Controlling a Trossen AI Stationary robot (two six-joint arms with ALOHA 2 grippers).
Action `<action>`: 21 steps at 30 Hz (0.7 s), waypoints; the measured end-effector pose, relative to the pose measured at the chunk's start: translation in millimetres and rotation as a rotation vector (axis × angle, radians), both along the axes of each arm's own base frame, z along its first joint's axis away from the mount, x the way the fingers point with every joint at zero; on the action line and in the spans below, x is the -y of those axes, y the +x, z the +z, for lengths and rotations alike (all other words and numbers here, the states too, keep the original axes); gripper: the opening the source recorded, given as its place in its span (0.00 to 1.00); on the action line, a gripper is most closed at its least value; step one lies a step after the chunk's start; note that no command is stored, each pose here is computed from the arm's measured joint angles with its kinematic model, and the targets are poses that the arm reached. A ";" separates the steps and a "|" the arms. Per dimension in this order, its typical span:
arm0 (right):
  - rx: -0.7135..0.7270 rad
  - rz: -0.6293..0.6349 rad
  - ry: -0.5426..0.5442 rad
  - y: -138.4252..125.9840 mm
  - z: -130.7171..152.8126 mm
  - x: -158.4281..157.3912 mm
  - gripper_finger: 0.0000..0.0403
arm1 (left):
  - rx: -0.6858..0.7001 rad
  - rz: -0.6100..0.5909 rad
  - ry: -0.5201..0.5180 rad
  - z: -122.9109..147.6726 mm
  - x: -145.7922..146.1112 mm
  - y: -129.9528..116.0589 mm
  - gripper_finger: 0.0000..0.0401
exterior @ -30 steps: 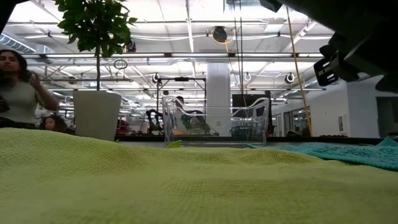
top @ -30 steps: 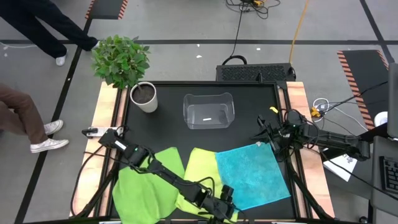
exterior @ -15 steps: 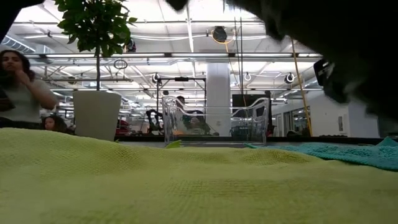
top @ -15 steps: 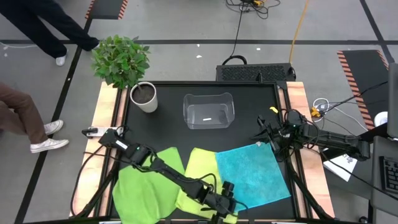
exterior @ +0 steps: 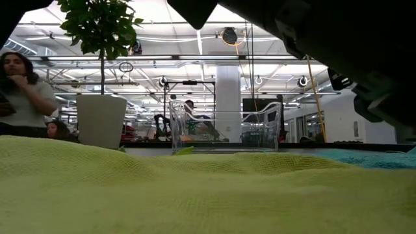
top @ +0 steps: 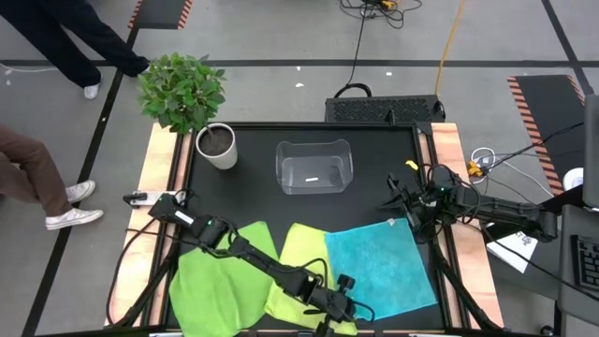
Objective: Fold microfiber towels
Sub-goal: Fold the blue towel
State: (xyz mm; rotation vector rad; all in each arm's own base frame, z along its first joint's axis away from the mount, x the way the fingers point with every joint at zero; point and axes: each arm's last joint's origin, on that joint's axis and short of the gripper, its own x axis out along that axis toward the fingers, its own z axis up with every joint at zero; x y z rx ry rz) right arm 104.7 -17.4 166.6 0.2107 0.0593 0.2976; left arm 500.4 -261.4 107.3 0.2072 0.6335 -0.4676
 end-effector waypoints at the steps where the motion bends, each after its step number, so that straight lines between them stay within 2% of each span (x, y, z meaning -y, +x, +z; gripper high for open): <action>1: 0.000 0.000 0.000 0.0 0.1 0.0 0.00 | -0.004 -0.007 -0.004 -0.1 0.0 -0.1 0.03; 4: -0.004 0.001 0.001 0.0 -0.3 0.0 0.00 | -0.013 -0.030 -0.020 -0.2 -0.2 -0.1 0.04; 10: -0.007 0.001 0.002 0.0 -0.6 0.0 0.00 | -0.025 -0.048 -0.025 11.3 -0.2 -2.8 0.20; 14: -0.011 0.001 0.004 0.0 -1.0 0.0 0.00 | -0.022 -0.037 -0.029 19.9 -1.2 -3.6 0.27; 21: -0.012 0.001 0.004 0.1 -1.1 0.0 0.00 | -0.019 -0.030 -0.035 21.1 -1.3 -3.3 0.30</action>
